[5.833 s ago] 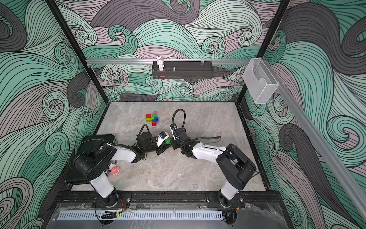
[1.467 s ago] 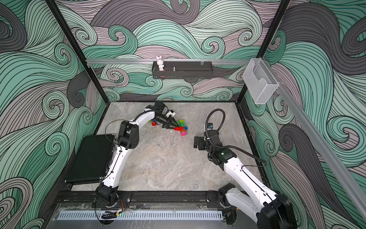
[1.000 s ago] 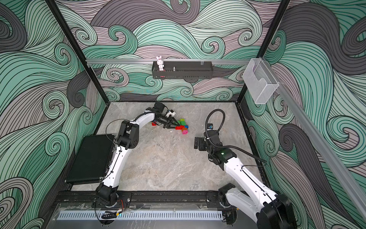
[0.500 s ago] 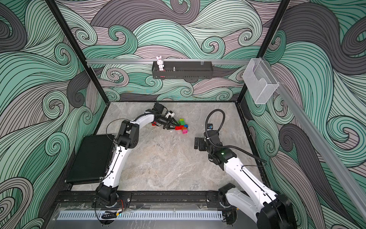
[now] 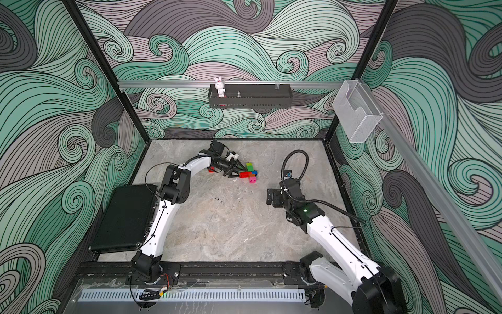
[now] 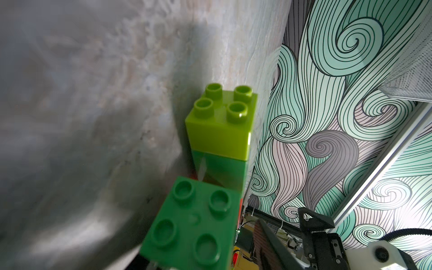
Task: Assemble the number 4 with lego
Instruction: Place the lego brick at the center of the board.
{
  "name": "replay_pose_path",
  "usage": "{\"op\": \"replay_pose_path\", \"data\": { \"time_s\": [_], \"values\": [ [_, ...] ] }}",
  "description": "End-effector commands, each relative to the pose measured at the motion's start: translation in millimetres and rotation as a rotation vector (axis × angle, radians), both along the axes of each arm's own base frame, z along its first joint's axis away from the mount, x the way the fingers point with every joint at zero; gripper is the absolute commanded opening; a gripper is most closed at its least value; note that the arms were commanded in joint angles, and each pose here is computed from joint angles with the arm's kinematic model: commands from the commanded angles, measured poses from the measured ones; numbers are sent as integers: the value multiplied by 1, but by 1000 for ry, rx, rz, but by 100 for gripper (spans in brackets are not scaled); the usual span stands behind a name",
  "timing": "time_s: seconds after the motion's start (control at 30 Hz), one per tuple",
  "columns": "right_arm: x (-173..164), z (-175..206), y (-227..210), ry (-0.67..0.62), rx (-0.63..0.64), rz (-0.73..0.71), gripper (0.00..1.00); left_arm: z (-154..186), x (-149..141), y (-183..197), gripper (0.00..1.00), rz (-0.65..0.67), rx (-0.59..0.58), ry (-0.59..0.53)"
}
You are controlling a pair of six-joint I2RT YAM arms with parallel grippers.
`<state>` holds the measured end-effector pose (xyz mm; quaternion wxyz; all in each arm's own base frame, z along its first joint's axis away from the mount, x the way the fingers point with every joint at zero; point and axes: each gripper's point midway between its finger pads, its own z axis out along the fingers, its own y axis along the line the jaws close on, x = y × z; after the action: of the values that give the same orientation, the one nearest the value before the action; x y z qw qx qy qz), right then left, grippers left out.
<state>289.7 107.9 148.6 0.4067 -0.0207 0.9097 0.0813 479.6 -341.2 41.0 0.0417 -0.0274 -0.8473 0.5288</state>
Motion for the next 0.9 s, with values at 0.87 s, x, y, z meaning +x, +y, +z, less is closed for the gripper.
{"op": "replay_pose_path", "data": {
  "time_s": [0.87],
  "values": [
    [2, 5, -5, -15, -11, -10, 99, 31, 24, 38, 62, 163, 278, -177]
  ]
}}
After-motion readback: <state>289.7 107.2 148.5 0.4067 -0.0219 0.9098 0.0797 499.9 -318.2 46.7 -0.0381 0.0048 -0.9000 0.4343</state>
